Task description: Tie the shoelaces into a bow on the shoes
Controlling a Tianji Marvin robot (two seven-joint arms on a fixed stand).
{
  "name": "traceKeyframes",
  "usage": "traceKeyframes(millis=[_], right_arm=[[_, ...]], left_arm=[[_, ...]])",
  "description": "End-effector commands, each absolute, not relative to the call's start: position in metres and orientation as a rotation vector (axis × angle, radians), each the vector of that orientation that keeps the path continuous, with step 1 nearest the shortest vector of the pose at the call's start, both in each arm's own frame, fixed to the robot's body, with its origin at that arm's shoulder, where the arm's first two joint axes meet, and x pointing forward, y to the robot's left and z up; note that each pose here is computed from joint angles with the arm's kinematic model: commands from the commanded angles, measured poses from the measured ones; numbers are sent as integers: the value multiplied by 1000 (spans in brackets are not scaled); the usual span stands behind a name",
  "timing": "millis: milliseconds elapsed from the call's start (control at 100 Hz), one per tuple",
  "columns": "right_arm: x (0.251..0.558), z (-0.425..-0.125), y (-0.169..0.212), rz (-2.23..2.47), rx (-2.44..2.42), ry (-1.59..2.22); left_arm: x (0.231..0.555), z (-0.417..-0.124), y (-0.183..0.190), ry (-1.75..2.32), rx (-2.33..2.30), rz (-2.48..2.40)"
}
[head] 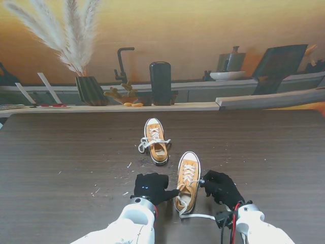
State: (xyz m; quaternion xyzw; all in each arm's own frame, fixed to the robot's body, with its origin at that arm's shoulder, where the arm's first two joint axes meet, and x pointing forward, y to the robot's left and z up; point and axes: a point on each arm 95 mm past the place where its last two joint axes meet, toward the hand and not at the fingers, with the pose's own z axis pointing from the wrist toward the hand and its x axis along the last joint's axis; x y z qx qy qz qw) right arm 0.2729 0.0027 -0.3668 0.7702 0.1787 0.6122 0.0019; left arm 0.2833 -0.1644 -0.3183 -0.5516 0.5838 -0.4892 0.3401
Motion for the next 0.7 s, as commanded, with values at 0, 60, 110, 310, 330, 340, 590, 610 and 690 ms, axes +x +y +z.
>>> traceKeyframes(millis=[0,60,110,310,330,340,590,610,690], right_arm=[[271,-366,4,1923,2430,581],[271,-365,4,1925,2433,582],[270,-365,4,1925,2435,585],[270,-364,5,1931,2439,589],[270,-364,5,1932,2439,590],[269,-364,5,1932,2439,590],[267,-363,5,1935,2449,591],[267,-363,5,1936,2450,590],[266,-362,4,1939,2452,588]], left_arm=[[282,-320,-170,1529,-1444,-1269],[282,-322,-173,1539,-1448,-1266],[282,-324,-175,1546,-1454,-1265],[284,-332,-182,1558,-1454,-1282],[284,-332,-183,1559,-1454,-1282],[285,-333,-183,1560,-1454,-1281],[293,-340,-192,1563,-1460,-1305],[293,-340,-193,1563,-1460,-1309],[295,-342,-198,1566,-1461,-1324]])
